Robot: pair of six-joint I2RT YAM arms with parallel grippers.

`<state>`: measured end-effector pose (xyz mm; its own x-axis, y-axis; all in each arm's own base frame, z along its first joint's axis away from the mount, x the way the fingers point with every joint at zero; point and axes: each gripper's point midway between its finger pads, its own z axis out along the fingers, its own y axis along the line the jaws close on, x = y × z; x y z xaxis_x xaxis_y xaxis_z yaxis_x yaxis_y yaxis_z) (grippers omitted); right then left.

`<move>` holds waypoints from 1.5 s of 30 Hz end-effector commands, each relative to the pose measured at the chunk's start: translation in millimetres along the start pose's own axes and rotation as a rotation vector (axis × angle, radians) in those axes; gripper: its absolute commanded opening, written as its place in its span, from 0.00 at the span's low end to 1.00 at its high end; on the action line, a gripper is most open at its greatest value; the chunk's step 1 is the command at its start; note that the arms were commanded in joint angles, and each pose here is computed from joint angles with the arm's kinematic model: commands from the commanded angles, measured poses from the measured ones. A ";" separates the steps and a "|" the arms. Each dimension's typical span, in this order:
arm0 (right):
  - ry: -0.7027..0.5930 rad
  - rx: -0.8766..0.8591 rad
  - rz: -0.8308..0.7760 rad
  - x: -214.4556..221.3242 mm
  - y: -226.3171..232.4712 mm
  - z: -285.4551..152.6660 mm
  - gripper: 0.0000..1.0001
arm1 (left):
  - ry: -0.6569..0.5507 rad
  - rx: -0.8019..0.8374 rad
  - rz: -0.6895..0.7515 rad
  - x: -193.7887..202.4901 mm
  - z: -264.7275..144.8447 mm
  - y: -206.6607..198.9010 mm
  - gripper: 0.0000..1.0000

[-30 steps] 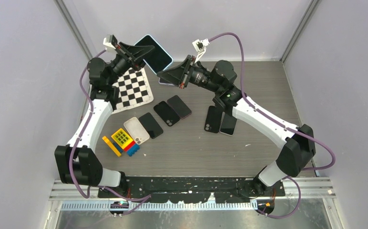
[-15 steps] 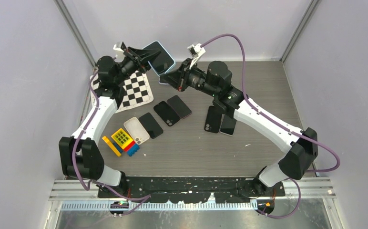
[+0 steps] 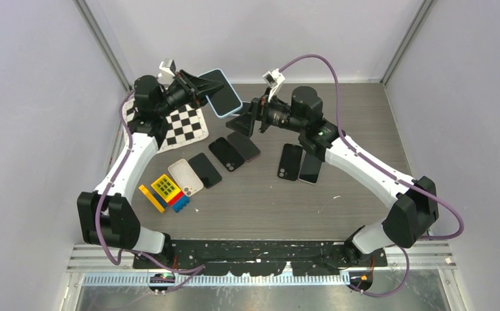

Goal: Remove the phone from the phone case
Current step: Remove the phone case from the phone.

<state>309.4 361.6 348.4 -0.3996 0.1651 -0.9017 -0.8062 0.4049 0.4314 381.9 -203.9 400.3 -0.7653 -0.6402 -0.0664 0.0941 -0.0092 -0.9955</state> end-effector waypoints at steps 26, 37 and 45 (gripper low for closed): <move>0.183 -0.410 0.138 29.9 40.1 -34.5 0.73 | 0.362 0.099 0.598 63.0 -35.8 -1.9 0.00; 0.203 -0.367 0.108 35.3 35.6 -27.9 0.56 | 0.355 0.119 0.587 62.9 -34.4 -3.8 0.00; 0.161 -0.396 0.121 23.2 38.5 -19.8 0.62 | 0.355 0.137 0.562 63.0 -33.5 -4.0 0.00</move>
<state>254.3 356.8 313.6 -0.6006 -0.0313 -0.7989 -0.7992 0.0529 0.5988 326.9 -218.3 367.6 -0.7919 -0.2831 -0.5410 0.5064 0.1904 -0.8410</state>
